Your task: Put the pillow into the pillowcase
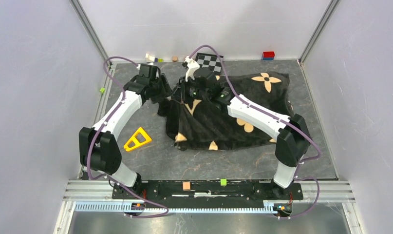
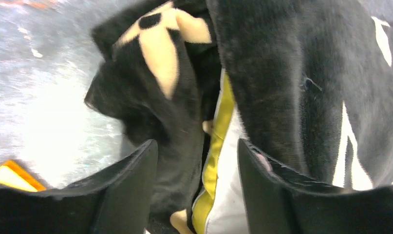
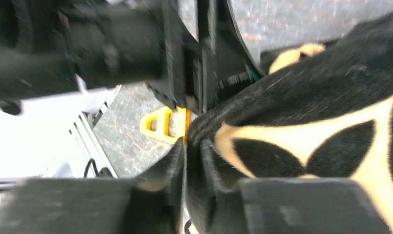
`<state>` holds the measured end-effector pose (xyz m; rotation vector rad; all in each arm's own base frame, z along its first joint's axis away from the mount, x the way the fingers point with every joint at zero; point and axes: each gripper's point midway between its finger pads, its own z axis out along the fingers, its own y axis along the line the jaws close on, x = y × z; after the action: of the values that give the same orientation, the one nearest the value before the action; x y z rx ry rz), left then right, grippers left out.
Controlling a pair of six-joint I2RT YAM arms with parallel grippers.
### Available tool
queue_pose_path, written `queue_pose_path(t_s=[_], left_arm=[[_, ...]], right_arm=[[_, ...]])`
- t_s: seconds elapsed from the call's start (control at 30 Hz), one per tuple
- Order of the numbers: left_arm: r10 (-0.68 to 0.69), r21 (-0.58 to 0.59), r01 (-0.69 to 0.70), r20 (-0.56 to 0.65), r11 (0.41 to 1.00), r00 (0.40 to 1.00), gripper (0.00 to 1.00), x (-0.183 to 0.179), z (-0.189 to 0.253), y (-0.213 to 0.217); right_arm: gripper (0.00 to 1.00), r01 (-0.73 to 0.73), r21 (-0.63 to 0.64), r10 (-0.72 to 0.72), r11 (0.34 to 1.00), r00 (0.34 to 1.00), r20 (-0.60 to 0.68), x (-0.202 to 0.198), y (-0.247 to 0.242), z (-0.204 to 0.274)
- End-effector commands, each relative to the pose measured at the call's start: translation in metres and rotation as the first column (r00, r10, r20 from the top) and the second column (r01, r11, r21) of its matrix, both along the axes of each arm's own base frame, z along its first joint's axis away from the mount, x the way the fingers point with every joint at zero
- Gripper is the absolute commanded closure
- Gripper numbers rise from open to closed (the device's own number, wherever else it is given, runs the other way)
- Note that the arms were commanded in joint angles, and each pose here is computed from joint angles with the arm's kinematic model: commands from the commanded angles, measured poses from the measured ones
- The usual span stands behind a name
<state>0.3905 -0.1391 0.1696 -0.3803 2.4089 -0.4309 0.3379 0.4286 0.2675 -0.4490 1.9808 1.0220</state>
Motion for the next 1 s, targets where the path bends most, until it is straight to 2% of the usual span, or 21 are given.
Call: queue_pose_path(t_s=[0.0, 0.03, 0.07, 0.17, 0.23, 0.37, 0.47, 0.53, 0.63, 0.67, 0.77, 0.87, 0.97], left_arm=[[0.088, 0.026, -0.092, 0.129, 0.995, 0.988, 0.25, 0.014, 0.045, 0.035], [0.092, 0.015, -0.095, 0.143, 0.995, 0.985, 0.16, 0.014, 0.052, 0.037], [0.090, 0.003, -0.091, 0.157, 0.996, 0.984, 0.14, 0.013, 0.058, 0.036], [0.042, -0.068, -0.031, 0.172, 0.997, 0.984, 0.14, 0.006, 0.068, 0.020], [-0.002, -0.099, 0.018, 0.160, 0.995, 0.987, 0.14, -0.004, 0.064, 0.005], [-0.101, -0.124, 0.120, 0.148, 0.985, 0.984, 0.15, -0.026, 0.045, -0.032], [-0.185, -0.152, 0.203, 0.122, 0.967, 0.975, 0.23, -0.037, 0.021, -0.069], [-0.190, -0.166, 0.202, 0.086, 0.965, 0.978, 0.35, -0.039, -0.001, -0.082], [-0.140, -0.152, 0.135, -0.028, 0.979, 0.990, 0.61, -0.040, -0.053, -0.080], [-0.125, -0.138, 0.116, -0.058, 0.984, 0.990, 0.67, -0.042, -0.070, -0.077], [-0.155, -0.110, 0.140, -0.137, 0.984, 0.978, 0.77, -0.054, -0.112, -0.085], [-0.250, -0.070, 0.241, -0.172, 0.968, 0.953, 0.85, -0.070, -0.127, -0.114], [-0.349, -0.062, 0.343, -0.192, 0.937, 0.917, 0.90, -0.087, -0.134, -0.152]], right_arm=[[0.64, -0.004, -0.002, 0.004, 1.000, 0.999, 0.041, 0.003, -0.012, 0.014], [0.55, 0.007, 0.000, -0.007, 1.000, 0.998, 0.068, 0.003, -0.021, 0.023], [0.47, 0.019, -0.004, -0.019, 1.000, 0.995, 0.096, 0.004, -0.031, 0.033], [0.31, 0.080, -0.047, -0.074, 0.996, 0.989, 0.127, 0.010, -0.067, 0.042], [0.24, 0.122, -0.055, -0.113, 0.991, 0.983, 0.142, 0.013, -0.094, 0.043], [0.16, 0.284, -0.157, -0.265, 0.946, 0.955, 0.134, 0.027, -0.165, 0.008], [0.13, 0.384, -0.213, -0.370, 0.898, 0.923, 0.104, 0.033, -0.217, -0.027], [0.12, 0.444, -0.236, -0.437, 0.864, 0.895, 0.087, 0.035, -0.249, -0.052], [0.10, 0.529, -0.300, -0.546, 0.794, 0.837, 0.030, 0.030, -0.302, -0.099], [0.10, 0.551, -0.327, -0.584, 0.768, 0.812, -0.004, 0.024, -0.321, -0.120], [0.09, 0.585, -0.371, -0.655, 0.721, 0.750, -0.091, -0.002, -0.362, -0.164], [0.07, 0.617, -0.389, -0.689, 0.684, 0.722, -0.065, -0.018, -0.381, -0.165], [0.02, 0.630, -0.334, -0.674, 0.701, 0.738, -0.022, -0.026, -0.377, -0.143]])
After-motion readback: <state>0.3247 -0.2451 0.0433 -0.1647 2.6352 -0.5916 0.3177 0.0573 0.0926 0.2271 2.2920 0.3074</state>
